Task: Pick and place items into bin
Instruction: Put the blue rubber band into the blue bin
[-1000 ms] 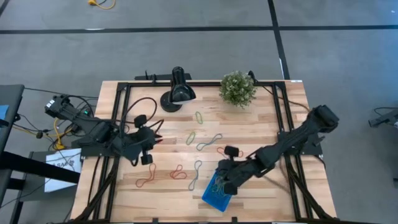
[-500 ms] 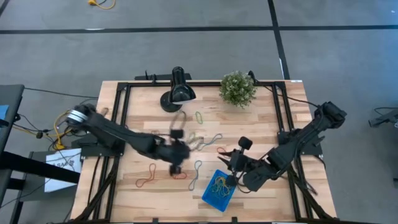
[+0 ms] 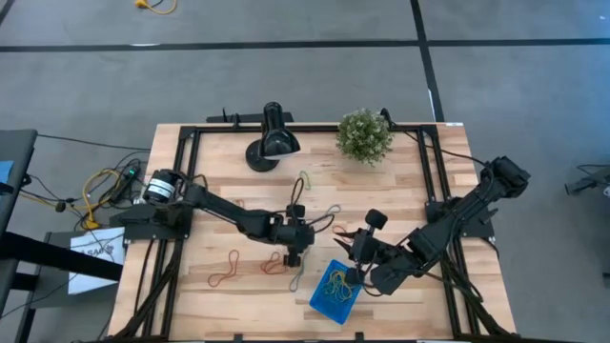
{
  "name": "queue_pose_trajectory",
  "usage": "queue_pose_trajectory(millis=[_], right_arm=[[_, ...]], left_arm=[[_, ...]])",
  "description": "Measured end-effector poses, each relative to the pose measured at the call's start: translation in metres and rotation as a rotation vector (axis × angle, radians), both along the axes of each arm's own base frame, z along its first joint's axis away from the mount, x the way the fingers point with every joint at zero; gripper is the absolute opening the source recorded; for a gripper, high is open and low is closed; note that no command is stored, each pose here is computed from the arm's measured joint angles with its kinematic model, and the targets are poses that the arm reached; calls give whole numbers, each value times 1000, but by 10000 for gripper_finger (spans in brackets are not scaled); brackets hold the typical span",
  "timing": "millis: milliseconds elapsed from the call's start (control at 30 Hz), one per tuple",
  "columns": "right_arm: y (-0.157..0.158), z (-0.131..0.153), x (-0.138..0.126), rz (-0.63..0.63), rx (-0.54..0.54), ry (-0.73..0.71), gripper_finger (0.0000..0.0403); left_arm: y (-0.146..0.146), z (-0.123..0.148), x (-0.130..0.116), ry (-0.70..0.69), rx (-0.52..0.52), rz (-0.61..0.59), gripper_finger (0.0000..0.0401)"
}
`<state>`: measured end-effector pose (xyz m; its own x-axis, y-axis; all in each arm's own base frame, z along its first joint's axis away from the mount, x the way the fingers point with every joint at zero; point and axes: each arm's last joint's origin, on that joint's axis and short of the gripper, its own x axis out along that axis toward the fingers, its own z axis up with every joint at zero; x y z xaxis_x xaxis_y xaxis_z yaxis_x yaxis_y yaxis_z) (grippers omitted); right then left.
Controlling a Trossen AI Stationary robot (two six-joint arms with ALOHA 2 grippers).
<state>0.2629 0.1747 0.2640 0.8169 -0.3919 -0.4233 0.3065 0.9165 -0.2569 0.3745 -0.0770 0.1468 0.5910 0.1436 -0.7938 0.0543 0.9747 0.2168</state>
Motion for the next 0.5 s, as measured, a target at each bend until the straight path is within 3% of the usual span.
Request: queue_pose_trajectory(millis=[233,333,500], right_arm=[[0,0,0,0,0,3,54],[0,0,0,0,-2,5,54],[0,-1,0,1,-4,8,54]], left_arm=[[28,-7,1,19,-56,42,158],[32,-10,0,18,-104,31,158],[32,-15,-4,32,-98,30,155]])
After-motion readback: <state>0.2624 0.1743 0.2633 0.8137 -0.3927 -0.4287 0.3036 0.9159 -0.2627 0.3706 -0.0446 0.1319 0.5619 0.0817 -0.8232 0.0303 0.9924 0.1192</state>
